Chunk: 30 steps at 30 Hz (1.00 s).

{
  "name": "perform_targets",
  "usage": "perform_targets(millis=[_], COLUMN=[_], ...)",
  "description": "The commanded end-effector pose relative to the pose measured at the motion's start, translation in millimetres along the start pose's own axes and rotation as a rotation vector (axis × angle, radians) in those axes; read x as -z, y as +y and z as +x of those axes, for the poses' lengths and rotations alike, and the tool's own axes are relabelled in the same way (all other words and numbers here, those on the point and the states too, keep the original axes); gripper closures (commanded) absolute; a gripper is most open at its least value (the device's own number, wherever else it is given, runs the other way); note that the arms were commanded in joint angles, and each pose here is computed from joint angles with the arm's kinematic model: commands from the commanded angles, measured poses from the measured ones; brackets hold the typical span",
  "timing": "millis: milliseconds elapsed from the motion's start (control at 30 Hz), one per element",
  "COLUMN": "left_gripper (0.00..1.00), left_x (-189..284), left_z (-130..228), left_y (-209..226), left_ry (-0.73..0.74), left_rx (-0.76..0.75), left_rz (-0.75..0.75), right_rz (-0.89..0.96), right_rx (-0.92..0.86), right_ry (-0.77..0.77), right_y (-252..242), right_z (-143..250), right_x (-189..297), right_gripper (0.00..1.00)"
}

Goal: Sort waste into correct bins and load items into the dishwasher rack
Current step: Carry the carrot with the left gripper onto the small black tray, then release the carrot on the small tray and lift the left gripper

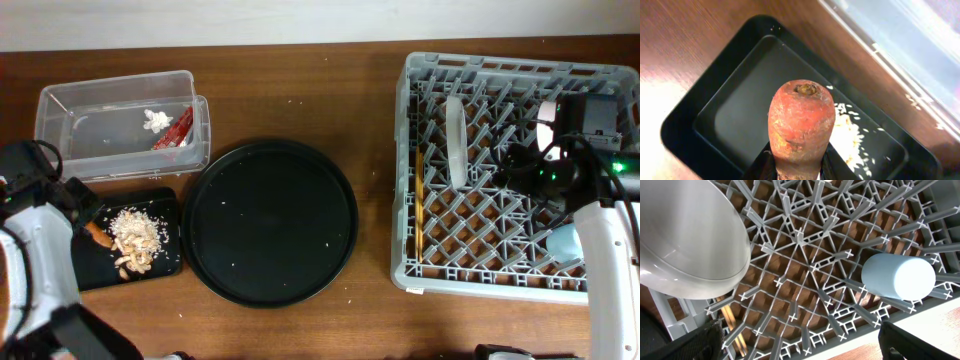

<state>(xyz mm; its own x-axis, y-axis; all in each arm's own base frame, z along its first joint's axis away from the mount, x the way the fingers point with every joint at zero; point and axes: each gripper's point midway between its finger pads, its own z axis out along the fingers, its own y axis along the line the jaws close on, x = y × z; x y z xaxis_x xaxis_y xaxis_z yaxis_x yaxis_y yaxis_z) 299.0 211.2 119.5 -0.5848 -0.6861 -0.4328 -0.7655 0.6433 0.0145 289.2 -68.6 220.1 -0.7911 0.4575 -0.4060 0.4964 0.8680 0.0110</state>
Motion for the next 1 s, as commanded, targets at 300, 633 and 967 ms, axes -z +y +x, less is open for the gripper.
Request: perform_targets(millis=[300, 633, 967], left_gripper=[1.00, 0.70, 0.43], left_x=[-90, -100, -75], left_z=[50, 59, 45], left_y=[10, 15, 6], left_ry=[0.252, 0.294, 0.239], left_rx=[-0.026, -0.021, -0.006], left_rz=[-0.110, -0.125, -0.063], right_rz=[0.000, 0.000, 0.000], right_rx=[-0.003, -0.003, -0.003], right_ry=[0.002, 0.002, 0.002], right_y=[-1, -1, -1], right_z=[1, 1, 1], right_x=[0, 0, 0], right_gripper=[0.02, 0.02, 0.02])
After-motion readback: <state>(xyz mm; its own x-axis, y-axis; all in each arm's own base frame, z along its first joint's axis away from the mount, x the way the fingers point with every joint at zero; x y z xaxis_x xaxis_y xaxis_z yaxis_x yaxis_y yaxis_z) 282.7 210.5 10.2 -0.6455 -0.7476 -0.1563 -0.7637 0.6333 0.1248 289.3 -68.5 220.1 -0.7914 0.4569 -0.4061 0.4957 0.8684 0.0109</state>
